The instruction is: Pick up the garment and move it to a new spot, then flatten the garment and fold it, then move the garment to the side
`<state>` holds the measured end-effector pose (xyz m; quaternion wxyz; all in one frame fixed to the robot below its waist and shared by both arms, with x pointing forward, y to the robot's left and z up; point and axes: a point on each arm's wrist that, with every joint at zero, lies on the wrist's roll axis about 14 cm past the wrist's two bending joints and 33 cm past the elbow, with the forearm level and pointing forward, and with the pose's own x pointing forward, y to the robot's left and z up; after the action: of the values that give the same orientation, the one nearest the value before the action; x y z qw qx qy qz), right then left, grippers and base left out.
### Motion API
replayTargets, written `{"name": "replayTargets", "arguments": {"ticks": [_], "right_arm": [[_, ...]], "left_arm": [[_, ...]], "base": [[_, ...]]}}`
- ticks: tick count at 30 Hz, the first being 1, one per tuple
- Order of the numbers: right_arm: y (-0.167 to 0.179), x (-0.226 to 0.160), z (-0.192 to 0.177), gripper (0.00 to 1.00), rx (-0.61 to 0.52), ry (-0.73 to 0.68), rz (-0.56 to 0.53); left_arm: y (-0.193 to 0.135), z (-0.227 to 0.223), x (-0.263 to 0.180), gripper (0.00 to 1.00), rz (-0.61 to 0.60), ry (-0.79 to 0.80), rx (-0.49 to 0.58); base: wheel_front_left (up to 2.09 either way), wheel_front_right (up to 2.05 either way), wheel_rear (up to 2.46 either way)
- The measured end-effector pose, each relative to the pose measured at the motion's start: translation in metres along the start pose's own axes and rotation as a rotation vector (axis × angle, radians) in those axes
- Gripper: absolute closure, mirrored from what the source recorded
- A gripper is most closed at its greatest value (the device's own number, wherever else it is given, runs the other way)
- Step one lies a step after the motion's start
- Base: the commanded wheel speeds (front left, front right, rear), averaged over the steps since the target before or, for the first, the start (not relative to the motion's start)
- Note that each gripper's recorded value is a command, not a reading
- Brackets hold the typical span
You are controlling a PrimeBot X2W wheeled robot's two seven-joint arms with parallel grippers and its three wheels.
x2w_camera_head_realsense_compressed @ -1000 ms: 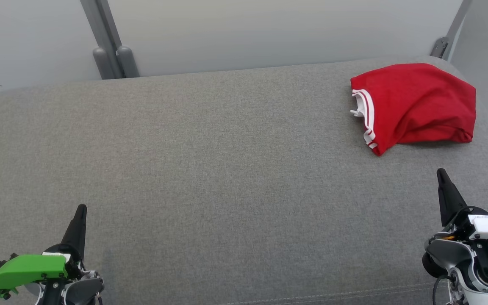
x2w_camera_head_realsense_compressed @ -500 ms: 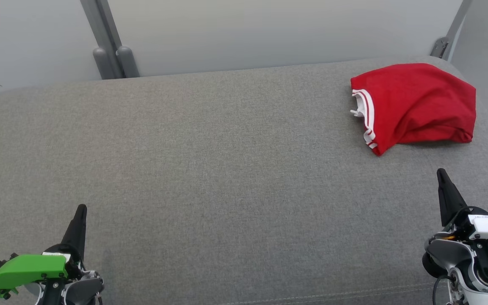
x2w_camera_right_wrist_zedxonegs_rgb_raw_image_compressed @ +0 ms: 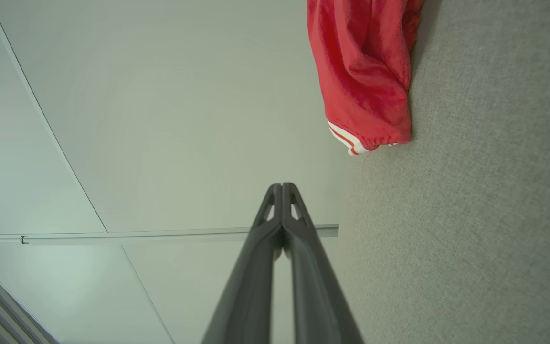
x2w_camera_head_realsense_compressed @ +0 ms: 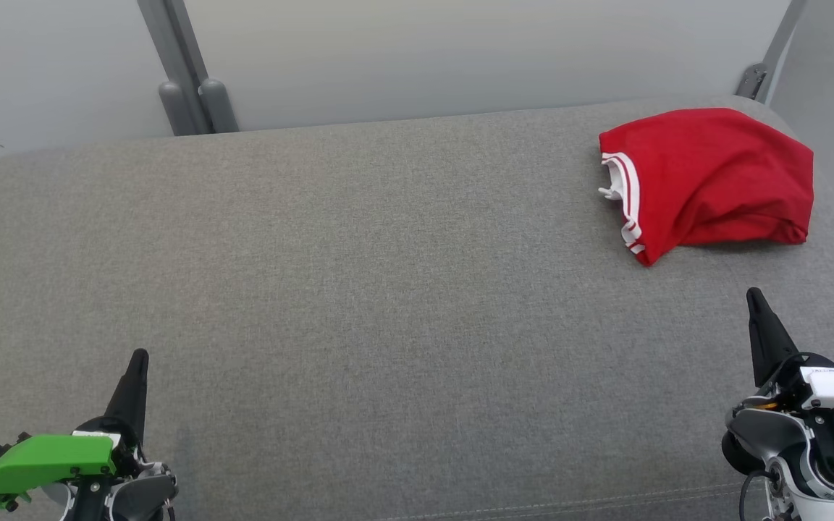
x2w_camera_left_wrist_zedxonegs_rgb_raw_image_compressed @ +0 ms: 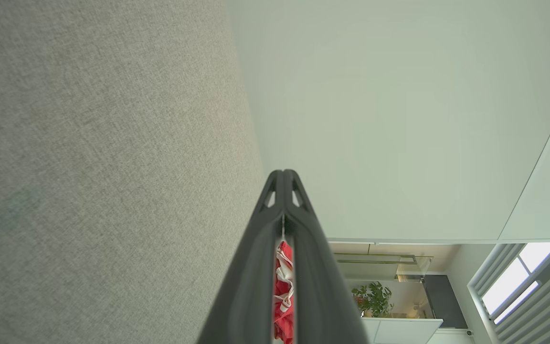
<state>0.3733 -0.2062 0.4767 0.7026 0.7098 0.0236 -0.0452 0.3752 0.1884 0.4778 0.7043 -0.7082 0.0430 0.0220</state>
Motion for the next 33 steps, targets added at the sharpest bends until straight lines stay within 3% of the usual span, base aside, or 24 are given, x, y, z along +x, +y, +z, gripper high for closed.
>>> {"name": "replayTargets", "arguments": {"ticks": [33], "right_arm": [[0.0, 0.0, 0.0, 1.0, 0.0, 0.0, 0.0]], "left_arm": [[-0.0001, 0.0003, 0.0, 1.0, 0.0, -0.002, 0.0]], "base": [[0.0, 0.0, 0.0]]}}
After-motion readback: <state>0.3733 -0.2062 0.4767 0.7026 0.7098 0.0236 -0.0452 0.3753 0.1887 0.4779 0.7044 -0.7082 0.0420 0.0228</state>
